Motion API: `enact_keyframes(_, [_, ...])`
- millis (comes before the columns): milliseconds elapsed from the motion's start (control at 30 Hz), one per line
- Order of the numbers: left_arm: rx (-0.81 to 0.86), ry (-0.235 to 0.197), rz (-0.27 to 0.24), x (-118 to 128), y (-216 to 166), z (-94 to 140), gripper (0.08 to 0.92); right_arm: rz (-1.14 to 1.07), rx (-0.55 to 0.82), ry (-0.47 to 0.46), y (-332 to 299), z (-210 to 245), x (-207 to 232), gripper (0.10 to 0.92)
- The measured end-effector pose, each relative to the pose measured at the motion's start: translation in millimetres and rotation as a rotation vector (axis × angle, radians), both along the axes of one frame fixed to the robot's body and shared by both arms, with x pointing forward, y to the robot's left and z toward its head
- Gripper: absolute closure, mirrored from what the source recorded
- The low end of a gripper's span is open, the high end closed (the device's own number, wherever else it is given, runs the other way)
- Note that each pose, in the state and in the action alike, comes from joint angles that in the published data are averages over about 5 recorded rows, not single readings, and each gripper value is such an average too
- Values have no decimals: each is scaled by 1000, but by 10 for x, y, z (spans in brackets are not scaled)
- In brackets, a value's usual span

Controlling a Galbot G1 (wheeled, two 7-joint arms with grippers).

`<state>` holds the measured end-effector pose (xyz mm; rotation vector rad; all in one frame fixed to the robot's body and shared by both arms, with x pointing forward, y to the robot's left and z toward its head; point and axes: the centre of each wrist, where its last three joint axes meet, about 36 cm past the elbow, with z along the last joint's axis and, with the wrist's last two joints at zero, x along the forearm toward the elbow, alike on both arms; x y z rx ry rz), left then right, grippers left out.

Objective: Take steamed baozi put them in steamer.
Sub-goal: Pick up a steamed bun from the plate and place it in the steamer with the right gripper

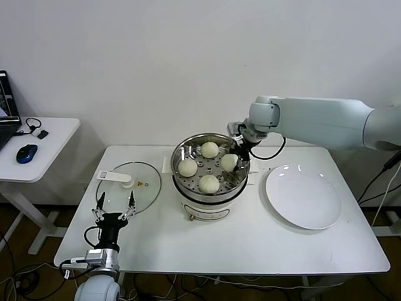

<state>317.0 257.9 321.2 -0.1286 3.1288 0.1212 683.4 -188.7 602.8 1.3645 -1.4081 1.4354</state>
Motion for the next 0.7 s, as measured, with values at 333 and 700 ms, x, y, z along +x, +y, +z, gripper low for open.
enact_keyframes(333, [1, -4, 6, 1, 22, 1, 177, -1, -1, -9, 69, -195, 49, 356])
enact_keyframes(700, [2, -11, 10, 24, 41, 32, 177, -2, 9, -10, 114, -172, 104, 200])
